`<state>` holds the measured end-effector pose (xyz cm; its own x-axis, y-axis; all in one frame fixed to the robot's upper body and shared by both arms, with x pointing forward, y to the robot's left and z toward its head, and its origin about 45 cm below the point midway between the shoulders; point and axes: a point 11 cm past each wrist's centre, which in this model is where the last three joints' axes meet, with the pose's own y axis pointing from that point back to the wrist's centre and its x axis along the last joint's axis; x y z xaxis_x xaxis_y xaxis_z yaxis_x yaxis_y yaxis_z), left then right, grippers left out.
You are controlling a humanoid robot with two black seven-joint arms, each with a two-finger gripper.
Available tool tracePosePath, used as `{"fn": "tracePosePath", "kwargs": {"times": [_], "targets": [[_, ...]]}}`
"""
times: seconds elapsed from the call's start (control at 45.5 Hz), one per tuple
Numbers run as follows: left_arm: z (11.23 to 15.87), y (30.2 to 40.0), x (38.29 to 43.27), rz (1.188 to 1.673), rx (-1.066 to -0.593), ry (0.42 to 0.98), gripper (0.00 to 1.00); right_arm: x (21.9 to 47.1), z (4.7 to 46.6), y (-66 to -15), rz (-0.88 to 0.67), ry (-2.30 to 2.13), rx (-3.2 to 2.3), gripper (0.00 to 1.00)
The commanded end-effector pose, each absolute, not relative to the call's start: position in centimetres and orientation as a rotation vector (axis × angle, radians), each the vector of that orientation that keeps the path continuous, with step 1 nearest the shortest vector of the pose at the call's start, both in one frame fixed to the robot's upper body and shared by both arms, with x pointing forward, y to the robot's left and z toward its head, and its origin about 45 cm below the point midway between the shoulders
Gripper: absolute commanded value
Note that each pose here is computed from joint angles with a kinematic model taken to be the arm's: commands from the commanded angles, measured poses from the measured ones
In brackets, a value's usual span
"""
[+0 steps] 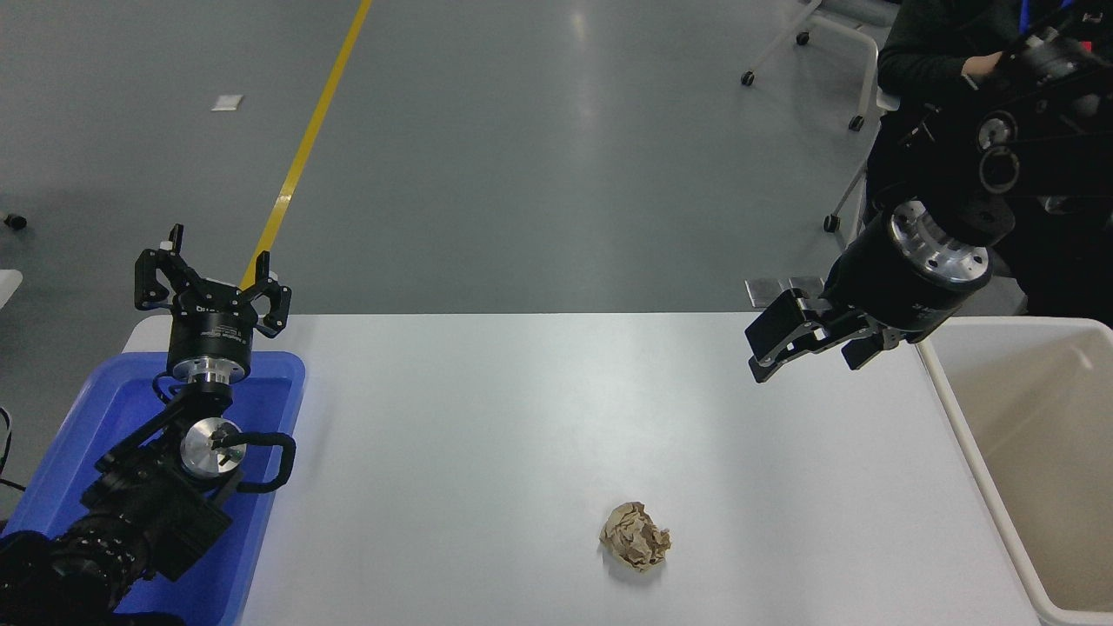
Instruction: Pick up foil plate and place in dustbin
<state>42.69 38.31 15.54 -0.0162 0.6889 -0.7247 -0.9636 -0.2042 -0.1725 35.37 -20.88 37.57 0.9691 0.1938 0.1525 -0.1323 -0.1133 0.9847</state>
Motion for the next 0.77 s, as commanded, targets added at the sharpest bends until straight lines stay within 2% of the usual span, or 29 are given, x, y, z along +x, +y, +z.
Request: {"fn": "tracePosePath", "kwargs": {"times": [0.0, 0.22, 0.505, 0.747], "targets": [[15.54, 38.3, 42.69, 1.592, -0.836, 0.441, 0.99, 36.3, 38.9, -19.4, 0.324, 0.027, 1.589, 1.0], [15.54, 38.3, 42.69, 1.592, -0.836, 0.441, 0.99, 36.6, 38.8, -19.1, 0.362, 0.015, 1.529, 1.0], [15.46, 38.34, 42.64, 1.595, -0.836, 0.443, 0.99, 36.6, 37.0, -17.1, 0.363, 0.003, 1.557, 1.0], [15.47, 38.33, 42.64, 1.593, -0.837, 0.443, 0.99, 36.5, 36.2, -17.4, 0.331, 0.008, 1.575, 1.0]]}}
